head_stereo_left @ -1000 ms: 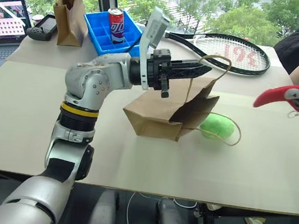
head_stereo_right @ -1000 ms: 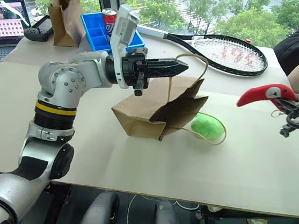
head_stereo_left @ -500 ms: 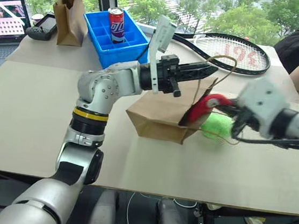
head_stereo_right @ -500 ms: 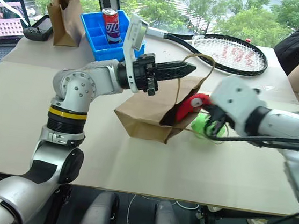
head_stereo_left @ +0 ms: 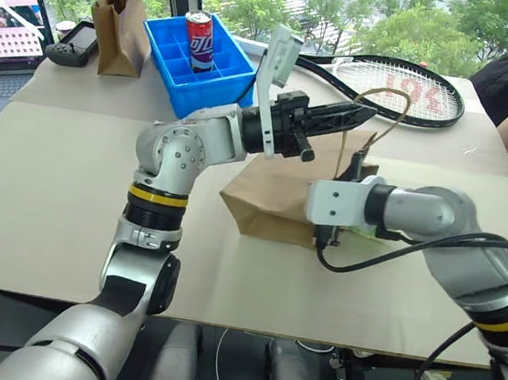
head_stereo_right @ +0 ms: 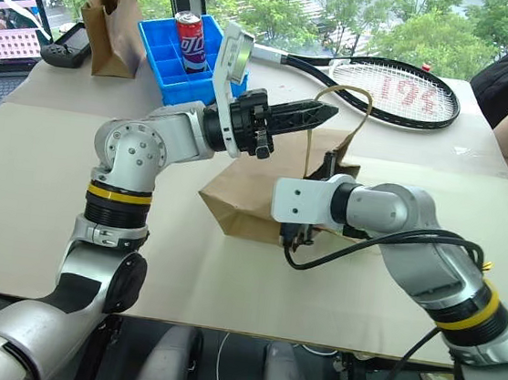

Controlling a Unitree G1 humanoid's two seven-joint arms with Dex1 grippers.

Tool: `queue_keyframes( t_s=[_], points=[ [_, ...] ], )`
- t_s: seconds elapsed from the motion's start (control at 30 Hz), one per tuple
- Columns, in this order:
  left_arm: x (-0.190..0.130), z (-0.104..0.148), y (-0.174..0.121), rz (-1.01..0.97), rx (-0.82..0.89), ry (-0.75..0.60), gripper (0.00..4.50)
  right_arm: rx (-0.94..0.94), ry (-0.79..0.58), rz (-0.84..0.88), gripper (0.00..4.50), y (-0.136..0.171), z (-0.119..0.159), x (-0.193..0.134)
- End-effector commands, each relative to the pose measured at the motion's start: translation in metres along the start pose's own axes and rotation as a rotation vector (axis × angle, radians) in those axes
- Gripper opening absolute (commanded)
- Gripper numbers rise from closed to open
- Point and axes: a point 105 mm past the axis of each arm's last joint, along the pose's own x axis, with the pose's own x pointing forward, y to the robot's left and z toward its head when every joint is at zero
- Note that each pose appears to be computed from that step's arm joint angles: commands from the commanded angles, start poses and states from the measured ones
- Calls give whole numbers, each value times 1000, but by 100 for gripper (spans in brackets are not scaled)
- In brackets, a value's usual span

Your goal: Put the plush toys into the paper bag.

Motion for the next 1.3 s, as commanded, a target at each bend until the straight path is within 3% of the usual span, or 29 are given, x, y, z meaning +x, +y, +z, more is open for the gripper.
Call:
queue_keyframes(
  t_s=[0.03, 0.27, 0.4, 0.53, 0.67, 0.83, 1.07, 1.17, 1.3],
  points=[
    [-2, 11, -10, -27, 27, -35, 0, -10, -52, -61, 152, -7, 6, -6],
    [-2, 11, -11, -33, 28, -36, 0, 123, -35, -167, 379, -20, -9, -32],
    [-2, 8, -14, -48, 28, -19, 0, 283, -30, -294, 379, -40, -26, -65],
    [-4, 2, -19, -84, 29, 21, 0, 504, 41, -499, 379, -66, -71, -121],
    [-3, 1, -21, -95, 26, 23, 0, 698, 91, -600, 379, -60, -114, -139],
    [-3, 0, -22, -99, 29, 25, 0, 916, 200, -582, 379, -23, -153, -123],
    [-5, 1, -22, -89, 38, 31, 0, 1126, 85, -508, 379, 6, -146, -99],
    [-6, 1, -22, -87, 41, 33, 0, 1156, 126, -461, 379, 22, -149, -90],
    [-5, 1, -22, -87, 44, 32, 0, 1230, 106, -414, 275, 35, -146, -76]
  ],
)
